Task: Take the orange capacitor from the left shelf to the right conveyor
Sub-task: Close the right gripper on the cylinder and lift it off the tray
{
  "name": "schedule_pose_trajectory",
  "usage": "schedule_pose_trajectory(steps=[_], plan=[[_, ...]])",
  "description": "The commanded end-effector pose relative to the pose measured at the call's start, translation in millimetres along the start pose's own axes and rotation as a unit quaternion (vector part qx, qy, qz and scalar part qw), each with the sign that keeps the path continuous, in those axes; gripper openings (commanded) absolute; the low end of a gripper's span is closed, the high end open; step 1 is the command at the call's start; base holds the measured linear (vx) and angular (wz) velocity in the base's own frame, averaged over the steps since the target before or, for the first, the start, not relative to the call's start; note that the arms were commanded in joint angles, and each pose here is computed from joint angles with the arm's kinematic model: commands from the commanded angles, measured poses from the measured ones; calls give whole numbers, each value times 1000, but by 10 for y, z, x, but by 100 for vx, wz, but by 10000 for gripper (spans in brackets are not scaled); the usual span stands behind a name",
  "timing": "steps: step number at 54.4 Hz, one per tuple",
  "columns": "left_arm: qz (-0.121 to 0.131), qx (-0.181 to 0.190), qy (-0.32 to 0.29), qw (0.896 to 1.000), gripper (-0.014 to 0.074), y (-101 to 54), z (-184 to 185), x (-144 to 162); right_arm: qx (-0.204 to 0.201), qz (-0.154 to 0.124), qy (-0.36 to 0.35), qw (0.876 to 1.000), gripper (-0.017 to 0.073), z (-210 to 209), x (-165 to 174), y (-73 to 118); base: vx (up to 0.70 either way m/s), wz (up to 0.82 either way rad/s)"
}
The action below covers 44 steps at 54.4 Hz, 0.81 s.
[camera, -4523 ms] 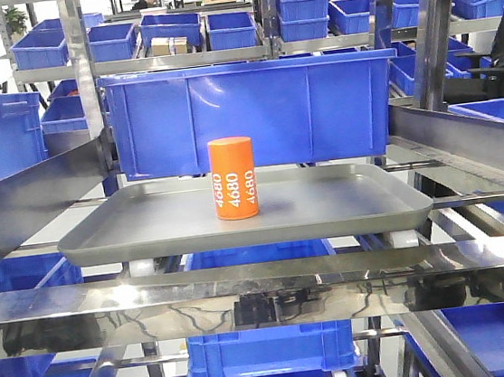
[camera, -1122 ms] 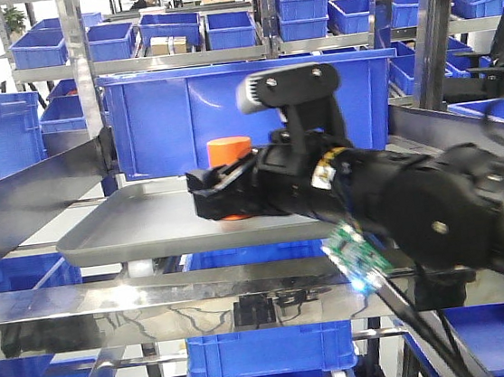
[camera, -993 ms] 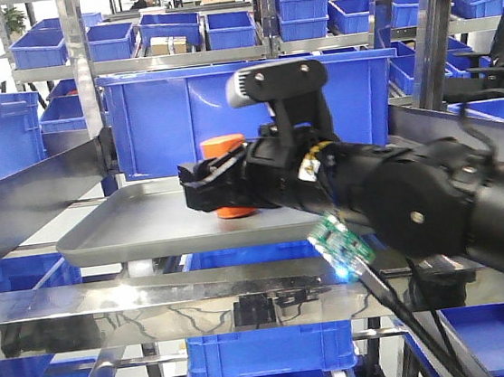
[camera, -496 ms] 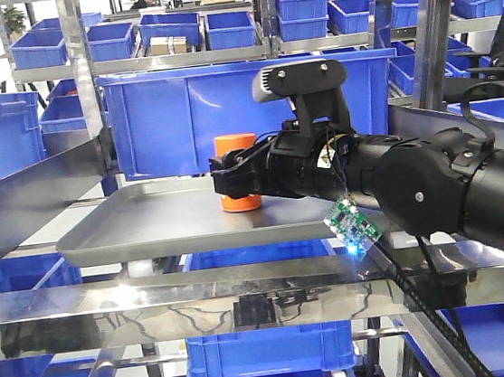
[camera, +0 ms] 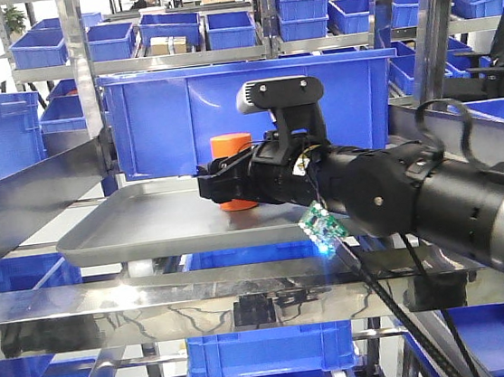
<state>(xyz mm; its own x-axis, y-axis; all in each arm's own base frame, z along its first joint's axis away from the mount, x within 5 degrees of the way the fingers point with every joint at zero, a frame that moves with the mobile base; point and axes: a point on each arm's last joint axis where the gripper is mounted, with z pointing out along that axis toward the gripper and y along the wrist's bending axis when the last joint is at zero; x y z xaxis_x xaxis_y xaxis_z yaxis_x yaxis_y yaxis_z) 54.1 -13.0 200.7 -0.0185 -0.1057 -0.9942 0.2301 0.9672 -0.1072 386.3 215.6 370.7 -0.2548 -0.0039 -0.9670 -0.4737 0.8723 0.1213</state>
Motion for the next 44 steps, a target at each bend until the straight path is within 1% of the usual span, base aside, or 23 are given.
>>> schedule_pose_trajectory(steps=[1,2,5,9,11,12,13,21,30,34,36,38,40,43,44], plan=[[-5,8,-58,998,-6,-20,-23,-177,-3,-4,-78,997,441,-206,-370,24,0,0],[-5,8,-58,998,-6,-20,-23,-177,-3,-4,-76,997,414,-211,-370,24,0,0],[-5,8,-58,998,-6,-20,-23,-177,-3,-5,-64,998,287,-237,-370,29,0,0],[-5,8,-58,998,-6,-20,-23,-177,-5,-6,-54,999,106,-301,-397,38,0,0],[-5,8,-58,998,-6,-20,-23,-177,-5,-10,-50,999,2,-350,-424,44,0,0],[-5,8,-58,998,-6,-20,-23,-177,-4,-37,-49,998,-13,-691,-625,78,0,0],[-5,8,-58,998,-6,-20,-23,-177,-1,-50,-52,997,-11,-814,-695,84,0,0],[-5,8,-58,998,-6,-20,-23,-177,16,-91,-59,994,-9,-1412,-953,102,0,0],[-5,8,-58,998,-6,-20,-23,-177,35,-103,-31,994,-8,-2124,-1064,99,0,0],[-5,8,-58,998,-6,-20,-23,-177,37,-104,-27,993,-8,-2406,-1003,95,0,0],[-5,8,-58,998,-6,-20,-23,-177,37,-104,-29,993,-8,-2511,-912,87,0,0],[-5,8,-58,998,-6,-20,-23,-177,36,-105,-42,993,-8,-2651,-858,86,0,0],[-5,8,-58,998,-6,-20,-23,-177,34,-103,-52,993,-8,-2735,-725,75,0,0],[-5,8,-58,998,-6,-20,-23,-177,30,-95,-71,993,-8,-2897,-521,59,0,0],[-5,8,-58,998,-6,-20,-23,-177,28,-90,-89,992,-8,-2985,-487,59,0,0]])
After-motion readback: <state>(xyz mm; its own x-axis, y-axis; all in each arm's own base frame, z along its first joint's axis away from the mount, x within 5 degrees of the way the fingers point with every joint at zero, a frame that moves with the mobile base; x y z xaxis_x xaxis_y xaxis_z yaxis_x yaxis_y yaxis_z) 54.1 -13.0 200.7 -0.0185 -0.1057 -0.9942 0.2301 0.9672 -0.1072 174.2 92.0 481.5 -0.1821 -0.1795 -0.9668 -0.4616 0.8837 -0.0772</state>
